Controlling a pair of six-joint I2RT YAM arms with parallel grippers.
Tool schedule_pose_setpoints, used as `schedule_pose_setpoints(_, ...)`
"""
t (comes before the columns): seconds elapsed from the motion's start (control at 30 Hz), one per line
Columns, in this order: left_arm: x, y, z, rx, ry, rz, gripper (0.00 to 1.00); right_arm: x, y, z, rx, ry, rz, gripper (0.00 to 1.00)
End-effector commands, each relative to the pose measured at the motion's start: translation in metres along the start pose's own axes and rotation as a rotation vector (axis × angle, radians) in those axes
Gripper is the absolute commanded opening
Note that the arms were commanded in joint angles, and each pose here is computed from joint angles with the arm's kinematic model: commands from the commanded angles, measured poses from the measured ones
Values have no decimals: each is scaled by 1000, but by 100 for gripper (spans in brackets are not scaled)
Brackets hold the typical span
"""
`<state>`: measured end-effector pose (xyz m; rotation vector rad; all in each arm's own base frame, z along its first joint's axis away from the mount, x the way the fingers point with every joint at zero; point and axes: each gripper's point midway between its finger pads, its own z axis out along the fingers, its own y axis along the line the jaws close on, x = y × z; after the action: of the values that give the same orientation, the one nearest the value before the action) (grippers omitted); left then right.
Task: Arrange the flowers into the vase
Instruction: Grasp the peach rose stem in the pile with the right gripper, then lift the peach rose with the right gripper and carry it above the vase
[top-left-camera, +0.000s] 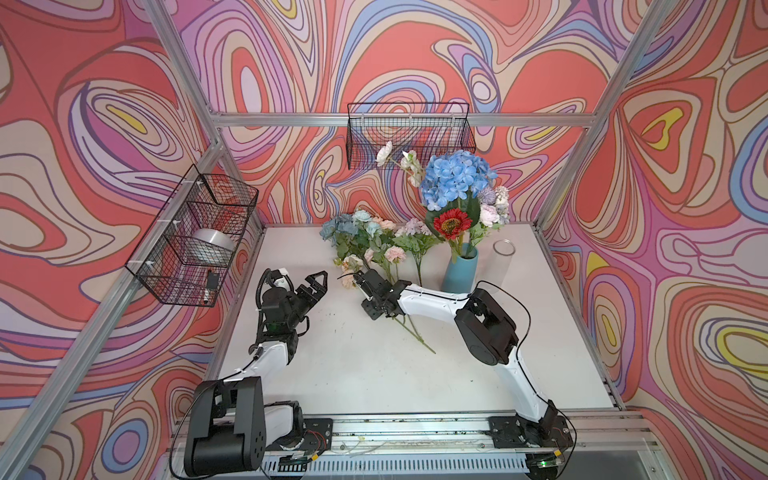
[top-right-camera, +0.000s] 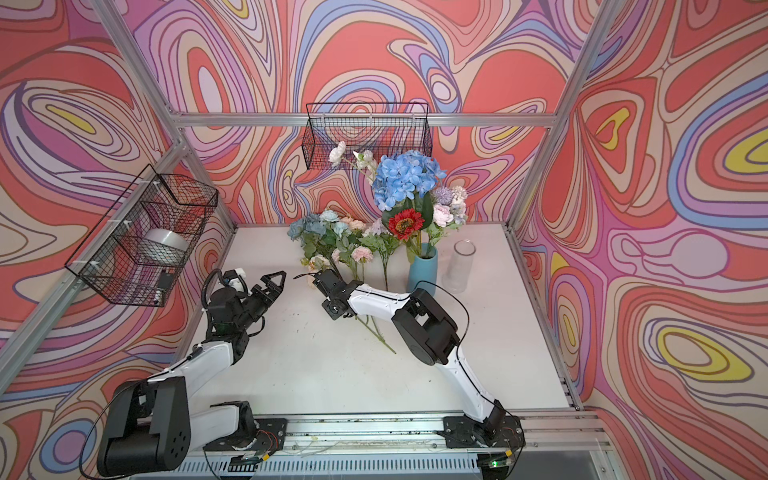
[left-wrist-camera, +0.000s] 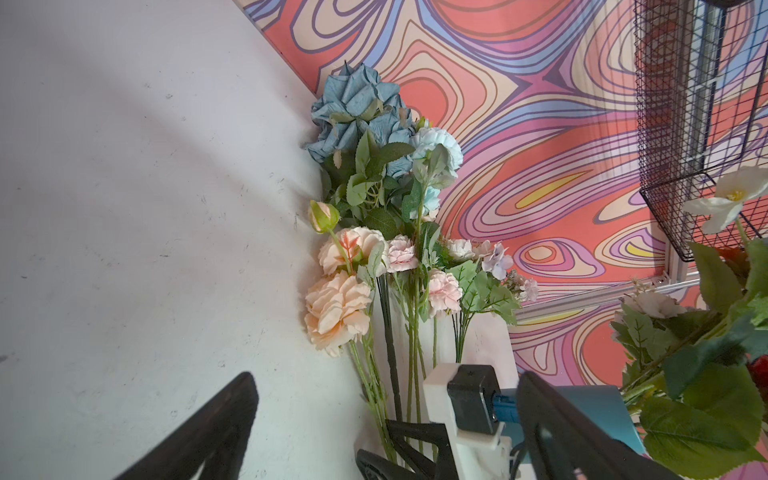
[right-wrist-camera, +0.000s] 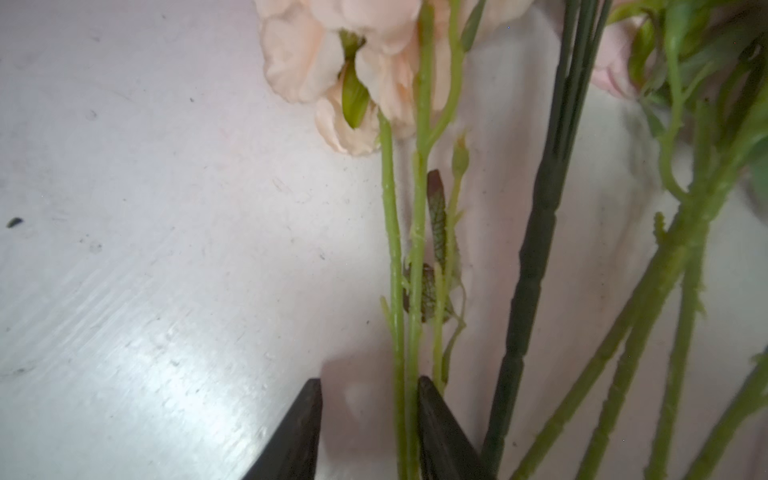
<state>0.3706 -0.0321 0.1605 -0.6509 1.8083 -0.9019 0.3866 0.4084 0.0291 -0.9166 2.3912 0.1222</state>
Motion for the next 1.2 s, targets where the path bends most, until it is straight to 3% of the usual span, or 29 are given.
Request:
schedule_pose_setpoints(0.0, 1, -3, -2, 9, -4, 8, 100, -22, 4, -20, -65, -69, 28, 40)
schedule_pose_setpoints(0.1, 1, -3, -2, 10, -5, 9, 100, -38, 12, -39, -169, -128, 52, 37)
schedule_pose_setpoints(0.23, 1, -3, -2, 10, -4, 7, 100, -48, -2, -51, -157, -162, 74, 37)
schedule_pose_setpoints(0.5, 1, -5, -1, 15, -3, 8, 100, -36, -19, -25, -68, -100, 22, 38)
schedule_pose_setpoints(0.87, 1, -6, 0, 16, -2, 8, 100, -4, -8, -1, -112, 10, -3, 39)
schedule_pose_setpoints(1.17, 1, -9, -1, 22, -3, 9, 100, 8, -9, 7, -97, 47, 8, 17)
